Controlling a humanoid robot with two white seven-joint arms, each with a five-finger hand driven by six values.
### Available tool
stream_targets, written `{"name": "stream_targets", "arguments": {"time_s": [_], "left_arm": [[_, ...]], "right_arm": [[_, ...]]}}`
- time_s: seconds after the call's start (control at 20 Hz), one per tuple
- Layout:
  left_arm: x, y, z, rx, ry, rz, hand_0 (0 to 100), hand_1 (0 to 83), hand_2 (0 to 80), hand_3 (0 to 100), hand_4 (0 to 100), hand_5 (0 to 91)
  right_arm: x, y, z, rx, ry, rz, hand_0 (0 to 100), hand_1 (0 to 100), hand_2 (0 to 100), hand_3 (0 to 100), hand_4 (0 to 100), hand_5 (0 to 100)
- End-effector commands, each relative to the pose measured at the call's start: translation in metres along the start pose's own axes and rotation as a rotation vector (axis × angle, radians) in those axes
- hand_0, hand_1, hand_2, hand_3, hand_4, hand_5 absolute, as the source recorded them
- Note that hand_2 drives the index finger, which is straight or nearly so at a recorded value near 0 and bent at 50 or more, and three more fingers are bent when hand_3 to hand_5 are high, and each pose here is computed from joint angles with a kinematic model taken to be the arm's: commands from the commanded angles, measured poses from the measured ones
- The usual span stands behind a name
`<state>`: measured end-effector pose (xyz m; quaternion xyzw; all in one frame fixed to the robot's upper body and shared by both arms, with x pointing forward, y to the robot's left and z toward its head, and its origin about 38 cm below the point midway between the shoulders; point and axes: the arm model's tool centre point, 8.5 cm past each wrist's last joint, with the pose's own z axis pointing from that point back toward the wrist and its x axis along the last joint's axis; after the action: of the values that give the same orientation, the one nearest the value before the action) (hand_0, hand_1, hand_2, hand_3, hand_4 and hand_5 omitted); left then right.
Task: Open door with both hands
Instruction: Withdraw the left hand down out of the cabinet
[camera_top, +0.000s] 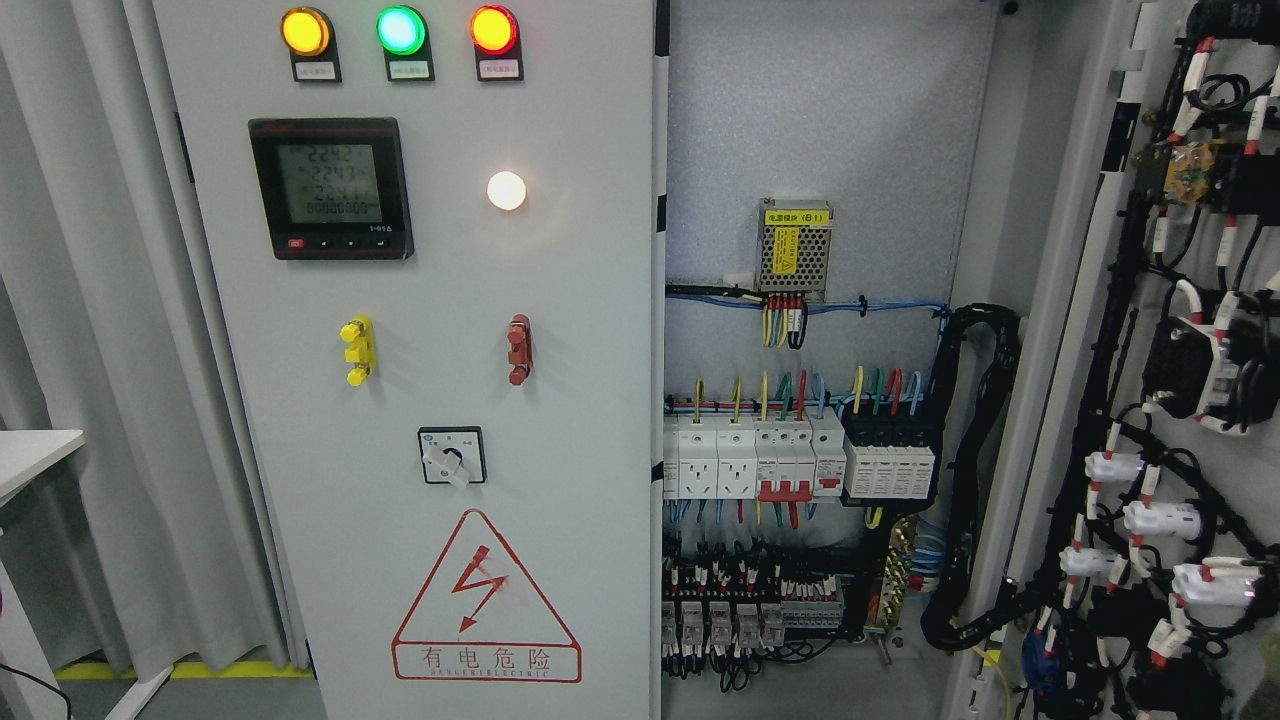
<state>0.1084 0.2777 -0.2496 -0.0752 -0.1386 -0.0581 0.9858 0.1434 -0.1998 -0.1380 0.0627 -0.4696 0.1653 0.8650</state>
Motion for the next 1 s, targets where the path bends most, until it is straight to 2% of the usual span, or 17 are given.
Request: {"name": "stream_targets", "arguments": {"time_s": [0.0, 0.3, 0.7, 0.95], "left_arm": [[-0.083, -0.026, 0.011, 0.068, 0.223, 0.133, 30, 0.0, 2.7, 3, 4, 0.0], [-0.083, -0.022, 0.012, 0.112, 0.225, 0.128, 30, 0.0, 2.7, 3, 4, 0.0], [-0.083, -0.018, 0.013, 0.121, 0.222, 0.134, 30, 0.0, 2.7, 3, 4, 0.0], [-0.083, -0.018, 0.013, 0.113, 0.219, 0.124, 30, 0.0, 2.7, 3, 4, 0.0]], "right_arm": [[0.208, 0.035, 0.033, 0.101, -0.623, 0.054, 22, 0, 0, 0, 0, 0], [0.252, 0.032, 0.049, 0.079, -0.83, 0.051, 22, 0, 0, 0, 0, 0], [0.319, -0.004, 0.042, -0.035, -1.022, 0.085, 22, 0, 0, 0, 0, 0], [0.355, -0.013, 0.04, -0.044, -1.116, 0.119, 22, 0, 0, 0, 0, 0]]}}
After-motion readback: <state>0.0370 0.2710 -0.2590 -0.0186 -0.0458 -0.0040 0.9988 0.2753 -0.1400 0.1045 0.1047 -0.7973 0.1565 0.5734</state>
